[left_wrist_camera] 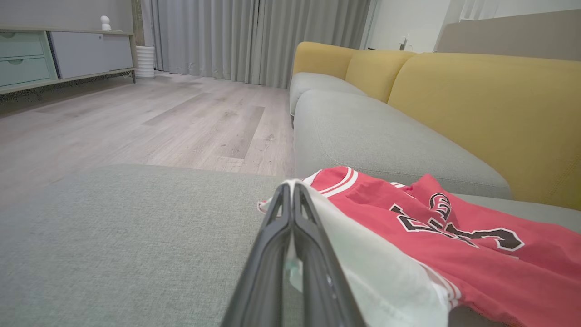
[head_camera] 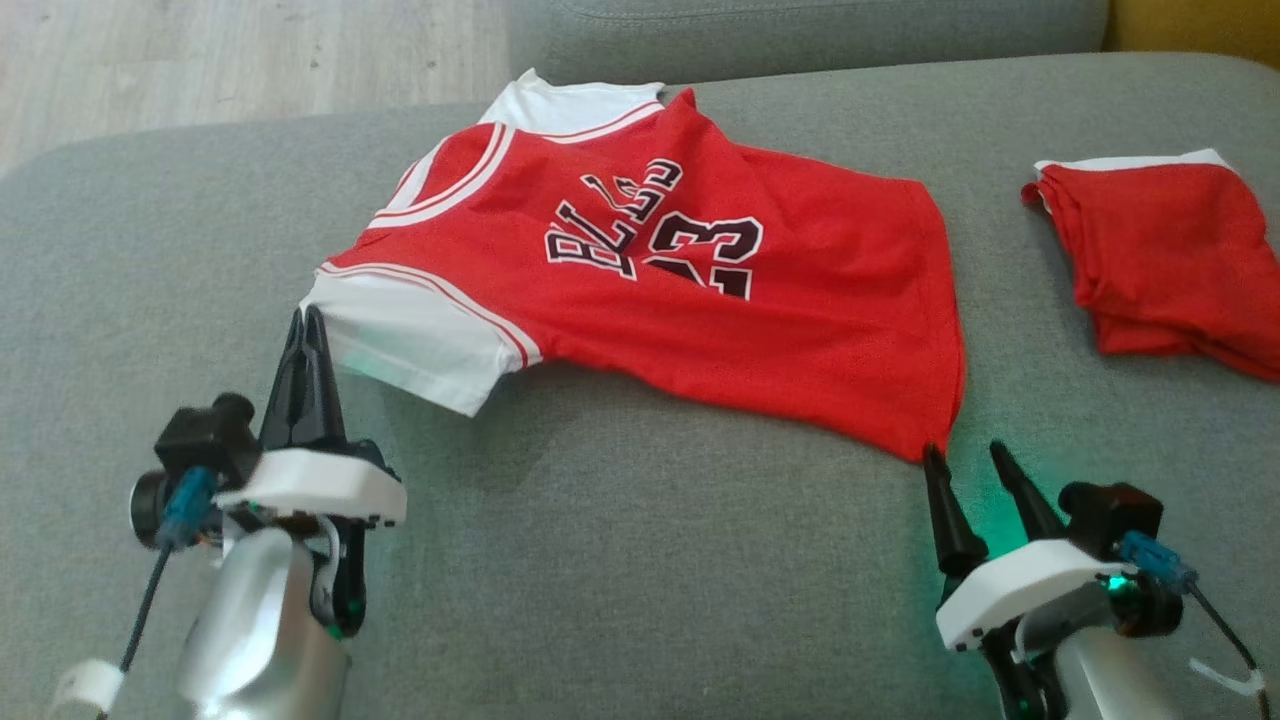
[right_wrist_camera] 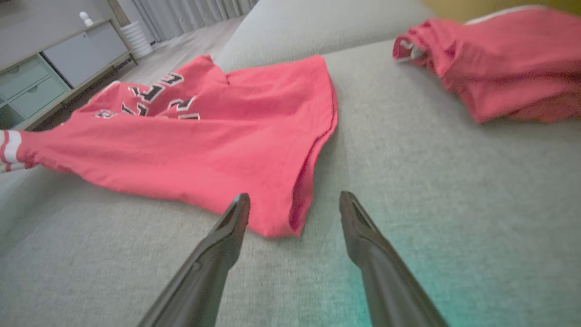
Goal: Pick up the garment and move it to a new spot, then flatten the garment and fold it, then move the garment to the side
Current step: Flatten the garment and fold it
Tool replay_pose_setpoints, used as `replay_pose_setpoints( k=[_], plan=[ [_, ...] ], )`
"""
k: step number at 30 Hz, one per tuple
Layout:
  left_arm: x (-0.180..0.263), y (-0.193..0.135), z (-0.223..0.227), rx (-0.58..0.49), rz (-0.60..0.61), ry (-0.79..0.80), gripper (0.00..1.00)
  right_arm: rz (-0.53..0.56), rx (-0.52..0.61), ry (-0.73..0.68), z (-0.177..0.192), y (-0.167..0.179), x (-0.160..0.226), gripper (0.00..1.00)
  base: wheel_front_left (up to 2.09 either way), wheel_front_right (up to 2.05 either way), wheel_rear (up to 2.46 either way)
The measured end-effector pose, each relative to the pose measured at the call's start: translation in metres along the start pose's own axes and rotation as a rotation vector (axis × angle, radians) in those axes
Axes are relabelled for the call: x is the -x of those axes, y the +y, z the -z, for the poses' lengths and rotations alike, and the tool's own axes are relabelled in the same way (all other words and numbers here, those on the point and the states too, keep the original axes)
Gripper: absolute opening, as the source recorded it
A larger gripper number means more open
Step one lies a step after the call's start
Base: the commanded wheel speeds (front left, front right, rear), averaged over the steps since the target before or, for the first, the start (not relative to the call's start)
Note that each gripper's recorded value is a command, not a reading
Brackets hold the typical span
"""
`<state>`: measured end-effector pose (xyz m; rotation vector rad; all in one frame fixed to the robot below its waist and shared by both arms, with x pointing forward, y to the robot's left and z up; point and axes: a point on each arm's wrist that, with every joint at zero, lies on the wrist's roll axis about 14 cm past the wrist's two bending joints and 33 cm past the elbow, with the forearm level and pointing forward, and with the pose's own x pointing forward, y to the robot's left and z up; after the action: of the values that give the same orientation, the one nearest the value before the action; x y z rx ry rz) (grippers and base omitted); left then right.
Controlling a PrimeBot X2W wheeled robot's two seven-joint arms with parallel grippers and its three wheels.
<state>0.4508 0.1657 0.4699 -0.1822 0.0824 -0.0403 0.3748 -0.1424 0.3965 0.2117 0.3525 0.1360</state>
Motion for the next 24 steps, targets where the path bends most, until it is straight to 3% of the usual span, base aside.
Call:
replay_pose_setpoints(
  k=[8,20,21,22,23,24],
  plan=[
    [0.013,0.002,-0.002,-0.002,-0.006,-0.022,0.00,0.006,-0.072,0.087,0.024,0.001,-0.002,1.00,0.00,0.00,0.00],
    [0.012,0.003,0.004,-0.010,-0.003,-0.011,0.00,-0.020,-0.096,0.104,0.025,0.010,-0.024,1.00,0.00,0.00,0.00],
    [0.012,0.004,0.004,-0.010,-0.004,-0.009,0.00,-0.034,-0.096,0.114,0.027,0.015,-0.025,0.87,0.00,0.00,0.00],
    [0.012,0.004,0.005,-0.010,-0.002,-0.007,0.00,-0.048,-0.095,0.119,0.027,0.019,-0.027,0.38,0.00,0.00,0.00],
    [0.012,0.004,0.006,-0.010,-0.002,-0.006,0.00,-0.056,-0.096,0.118,0.026,0.022,-0.029,0.00,0.00,0.00,0.00],
    [0.012,0.005,0.006,-0.010,-0.003,-0.004,0.00,-0.064,-0.094,0.120,0.026,0.024,-0.031,0.00,0.00,0.00,0.00]
  ],
)
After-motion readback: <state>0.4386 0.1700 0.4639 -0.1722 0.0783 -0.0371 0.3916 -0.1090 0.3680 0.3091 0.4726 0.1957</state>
